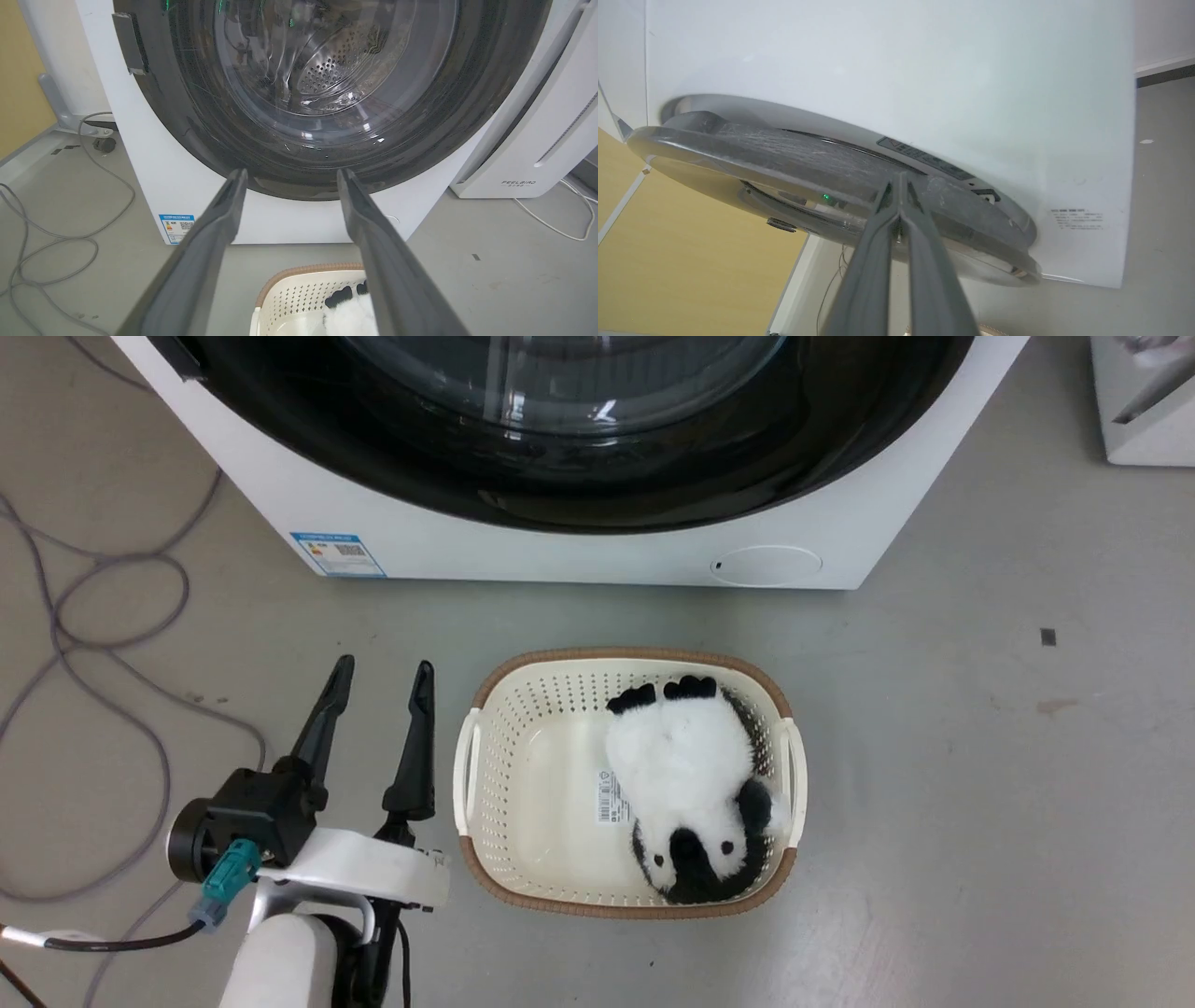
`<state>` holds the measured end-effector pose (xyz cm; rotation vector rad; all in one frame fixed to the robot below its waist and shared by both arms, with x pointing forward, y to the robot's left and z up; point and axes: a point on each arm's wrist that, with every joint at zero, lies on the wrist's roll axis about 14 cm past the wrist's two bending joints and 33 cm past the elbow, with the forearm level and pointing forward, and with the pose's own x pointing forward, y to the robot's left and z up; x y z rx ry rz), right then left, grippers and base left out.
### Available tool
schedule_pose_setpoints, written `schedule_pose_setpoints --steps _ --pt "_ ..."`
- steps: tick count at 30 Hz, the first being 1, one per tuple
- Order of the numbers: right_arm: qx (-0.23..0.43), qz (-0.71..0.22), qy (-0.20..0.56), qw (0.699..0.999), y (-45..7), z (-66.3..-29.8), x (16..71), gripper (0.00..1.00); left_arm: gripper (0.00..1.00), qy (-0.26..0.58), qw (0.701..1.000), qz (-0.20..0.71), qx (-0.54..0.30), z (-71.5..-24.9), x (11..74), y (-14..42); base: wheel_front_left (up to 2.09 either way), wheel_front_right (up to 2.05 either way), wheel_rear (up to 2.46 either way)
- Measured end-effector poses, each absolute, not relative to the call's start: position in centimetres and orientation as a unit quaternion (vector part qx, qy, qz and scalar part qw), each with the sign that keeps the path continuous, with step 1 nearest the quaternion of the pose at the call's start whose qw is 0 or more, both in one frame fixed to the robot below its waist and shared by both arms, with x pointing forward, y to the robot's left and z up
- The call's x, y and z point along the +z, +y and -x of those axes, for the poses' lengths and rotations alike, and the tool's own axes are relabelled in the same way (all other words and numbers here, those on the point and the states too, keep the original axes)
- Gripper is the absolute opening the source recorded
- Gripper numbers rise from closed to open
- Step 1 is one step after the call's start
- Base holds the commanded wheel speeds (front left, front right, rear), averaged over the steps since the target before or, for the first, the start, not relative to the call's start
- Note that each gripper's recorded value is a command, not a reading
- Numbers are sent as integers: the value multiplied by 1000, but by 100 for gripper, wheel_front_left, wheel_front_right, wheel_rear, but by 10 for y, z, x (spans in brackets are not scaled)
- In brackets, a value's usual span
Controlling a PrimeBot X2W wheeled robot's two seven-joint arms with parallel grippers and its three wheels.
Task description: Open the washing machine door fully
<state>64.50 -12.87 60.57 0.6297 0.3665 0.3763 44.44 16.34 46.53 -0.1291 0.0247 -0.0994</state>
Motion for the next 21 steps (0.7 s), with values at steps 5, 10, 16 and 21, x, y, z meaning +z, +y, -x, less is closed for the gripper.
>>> schedule_pose_setpoints --steps 5,10,16,21 --pt "193 -299 205 912 -122 -653 604 0 100 15 996 70 -49 -448 459 164 0 0 0" --pt "199 -295 226 907 -115 -662 600 0 100 20 996 76 -50 -452 452 164 0 0 0" --pt "210 -290 258 898 -106 -669 595 0 100 21 995 82 -50 -457 446 164 0 0 0" --pt "222 -291 288 885 -102 -669 594 0 100 23 995 87 -49 -458 442 164 0 0 0"
